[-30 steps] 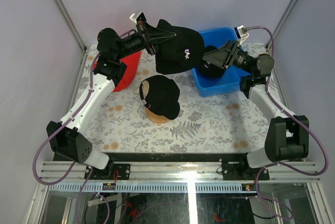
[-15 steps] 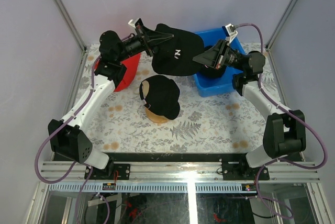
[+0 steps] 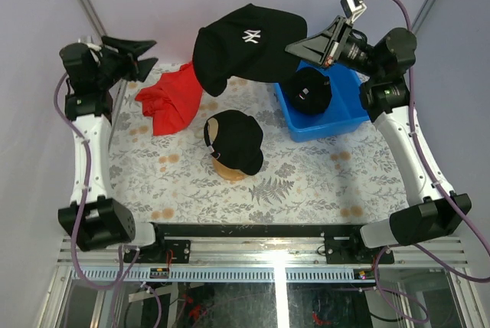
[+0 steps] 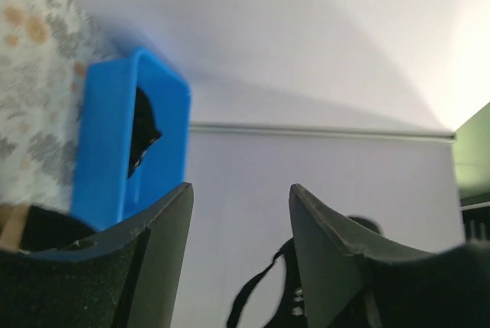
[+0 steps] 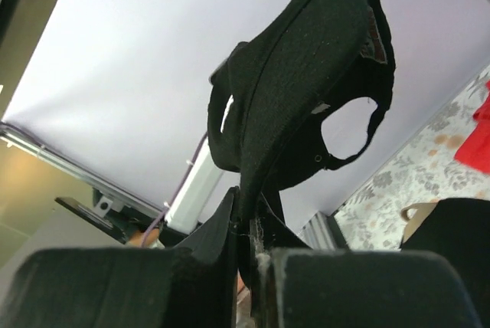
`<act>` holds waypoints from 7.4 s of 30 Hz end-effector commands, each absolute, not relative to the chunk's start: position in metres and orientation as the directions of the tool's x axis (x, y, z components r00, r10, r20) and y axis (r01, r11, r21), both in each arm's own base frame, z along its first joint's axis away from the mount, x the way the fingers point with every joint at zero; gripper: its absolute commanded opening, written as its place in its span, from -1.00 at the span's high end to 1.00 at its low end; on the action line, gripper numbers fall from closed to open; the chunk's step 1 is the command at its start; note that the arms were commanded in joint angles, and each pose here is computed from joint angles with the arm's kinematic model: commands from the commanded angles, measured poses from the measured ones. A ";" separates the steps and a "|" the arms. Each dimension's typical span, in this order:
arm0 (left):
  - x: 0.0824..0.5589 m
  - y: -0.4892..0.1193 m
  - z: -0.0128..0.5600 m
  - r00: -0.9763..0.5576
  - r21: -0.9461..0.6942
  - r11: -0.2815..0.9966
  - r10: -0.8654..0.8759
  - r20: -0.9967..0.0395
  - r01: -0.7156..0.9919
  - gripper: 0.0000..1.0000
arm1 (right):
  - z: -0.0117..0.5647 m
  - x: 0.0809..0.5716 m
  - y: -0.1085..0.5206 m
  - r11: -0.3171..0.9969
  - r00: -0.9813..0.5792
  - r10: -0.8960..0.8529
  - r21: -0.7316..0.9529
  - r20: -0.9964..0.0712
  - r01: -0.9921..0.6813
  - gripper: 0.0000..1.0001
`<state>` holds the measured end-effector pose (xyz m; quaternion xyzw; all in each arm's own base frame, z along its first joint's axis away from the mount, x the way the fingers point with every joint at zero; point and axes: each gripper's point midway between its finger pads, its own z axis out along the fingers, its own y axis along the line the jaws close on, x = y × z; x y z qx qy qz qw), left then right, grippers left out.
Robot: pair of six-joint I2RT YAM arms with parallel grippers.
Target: Stack the hats
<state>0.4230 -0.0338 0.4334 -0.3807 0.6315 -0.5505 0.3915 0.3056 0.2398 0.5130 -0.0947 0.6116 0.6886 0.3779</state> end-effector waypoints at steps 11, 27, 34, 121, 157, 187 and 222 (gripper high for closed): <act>0.325 -0.094 0.310 -0.625 -0.939 0.311 -0.765 -0.157 -0.144 0.24 | 0.497 0.328 0.260 0.008 -0.848 0.359 0.910 -0.389 -0.414 1.00; 0.280 -0.134 0.246 -0.738 -0.817 0.546 -0.627 -0.251 -0.185 -0.03 | 0.485 0.337 0.264 -0.037 -0.871 0.349 0.924 -0.345 -0.381 1.00; 0.285 -0.137 0.231 -0.743 -0.782 0.589 -0.613 -0.268 -0.204 -0.02 | 0.484 0.335 0.263 -0.049 -0.876 0.346 0.927 -0.335 -0.373 1.00; 0.284 -0.154 0.089 -0.787 -0.673 0.592 -0.617 -0.025 -0.443 0.65 | 0.258 0.301 0.250 -0.109 -0.952 0.241 0.970 -0.186 -0.217 1.00; 0.296 -0.164 0.099 -0.826 -0.699 0.564 -0.559 0.069 -0.440 0.66 | 0.149 0.287 0.228 0.377 -0.972 -0.053 0.897 -0.230 -0.233 1.00; 0.306 -0.132 0.169 -0.769 -0.836 0.418 -0.639 0.006 -0.355 0.19 | 0.165 0.308 0.240 0.352 -0.978 -0.015 0.914 -0.208 -0.200 1.00; 0.332 -0.145 0.099 -0.826 -0.698 0.628 -0.556 -0.093 -0.345 0.52 | 0.165 0.309 0.241 0.352 -0.982 -0.004 0.919 -0.188 -0.178 1.00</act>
